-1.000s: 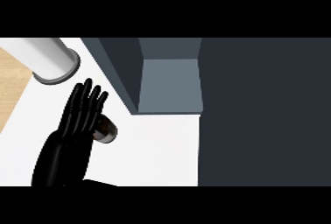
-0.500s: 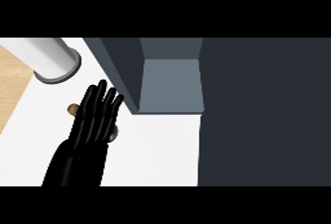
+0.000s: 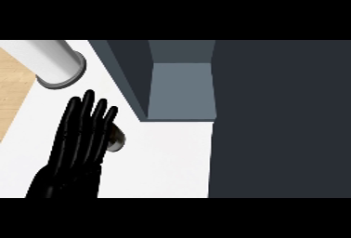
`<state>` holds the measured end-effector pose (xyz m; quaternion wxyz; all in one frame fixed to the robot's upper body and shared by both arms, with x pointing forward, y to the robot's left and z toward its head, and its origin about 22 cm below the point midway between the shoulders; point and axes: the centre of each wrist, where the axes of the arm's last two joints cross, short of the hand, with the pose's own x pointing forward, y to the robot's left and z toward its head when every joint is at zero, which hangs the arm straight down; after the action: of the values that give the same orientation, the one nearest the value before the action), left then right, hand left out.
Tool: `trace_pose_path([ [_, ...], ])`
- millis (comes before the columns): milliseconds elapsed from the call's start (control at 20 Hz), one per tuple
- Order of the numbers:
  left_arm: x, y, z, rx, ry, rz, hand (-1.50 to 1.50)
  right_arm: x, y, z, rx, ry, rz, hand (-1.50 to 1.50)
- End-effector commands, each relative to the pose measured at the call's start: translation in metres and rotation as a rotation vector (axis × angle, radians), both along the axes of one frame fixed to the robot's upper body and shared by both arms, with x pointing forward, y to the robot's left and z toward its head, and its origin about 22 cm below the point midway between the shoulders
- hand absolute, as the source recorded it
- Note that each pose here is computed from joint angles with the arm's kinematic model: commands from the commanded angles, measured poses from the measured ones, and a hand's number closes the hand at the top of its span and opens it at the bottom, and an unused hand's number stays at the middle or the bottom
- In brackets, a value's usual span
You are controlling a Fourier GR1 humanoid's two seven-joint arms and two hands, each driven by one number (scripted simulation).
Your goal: Pick up the wine, place it into the cabinet and close the cabinet
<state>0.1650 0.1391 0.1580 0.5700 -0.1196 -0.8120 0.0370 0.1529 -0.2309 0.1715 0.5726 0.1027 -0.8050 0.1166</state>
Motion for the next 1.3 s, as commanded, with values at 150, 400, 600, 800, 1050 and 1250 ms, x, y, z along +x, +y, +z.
trace_pose_path([
  [150, -0.007, 0.006, 0.019, -0.005, 0.001, 0.070, -1.50, -0.016, 0.003, 0.030, 0.013, -0.038, -0.003, -1.50],
  [400, 0.004, 0.030, 0.012, -0.004, 0.020, 0.107, -1.50, -0.021, 0.002, 0.027, 0.015, -0.050, -0.009, -1.50],
  [600, -0.011, 0.055, 0.020, 0.025, 0.023, 0.149, -1.50, -0.012, -0.012, 0.025, 0.009, -0.074, -0.008, -1.50],
  [800, -0.017, 0.072, 0.012, 0.034, 0.026, 0.163, -1.50, -0.033, 0.003, 0.028, 0.006, -0.069, -0.027, -1.50],
  [1050, 0.010, 0.094, 0.006, 0.016, 0.073, 0.201, -1.50, -0.023, -0.003, 0.037, 0.004, -0.052, -0.018, -1.50],
  [1250, 0.016, 0.114, -0.021, 0.011, 0.116, 0.204, -1.50, -0.036, 0.005, 0.038, 0.020, -0.056, -0.021, -1.50],
])
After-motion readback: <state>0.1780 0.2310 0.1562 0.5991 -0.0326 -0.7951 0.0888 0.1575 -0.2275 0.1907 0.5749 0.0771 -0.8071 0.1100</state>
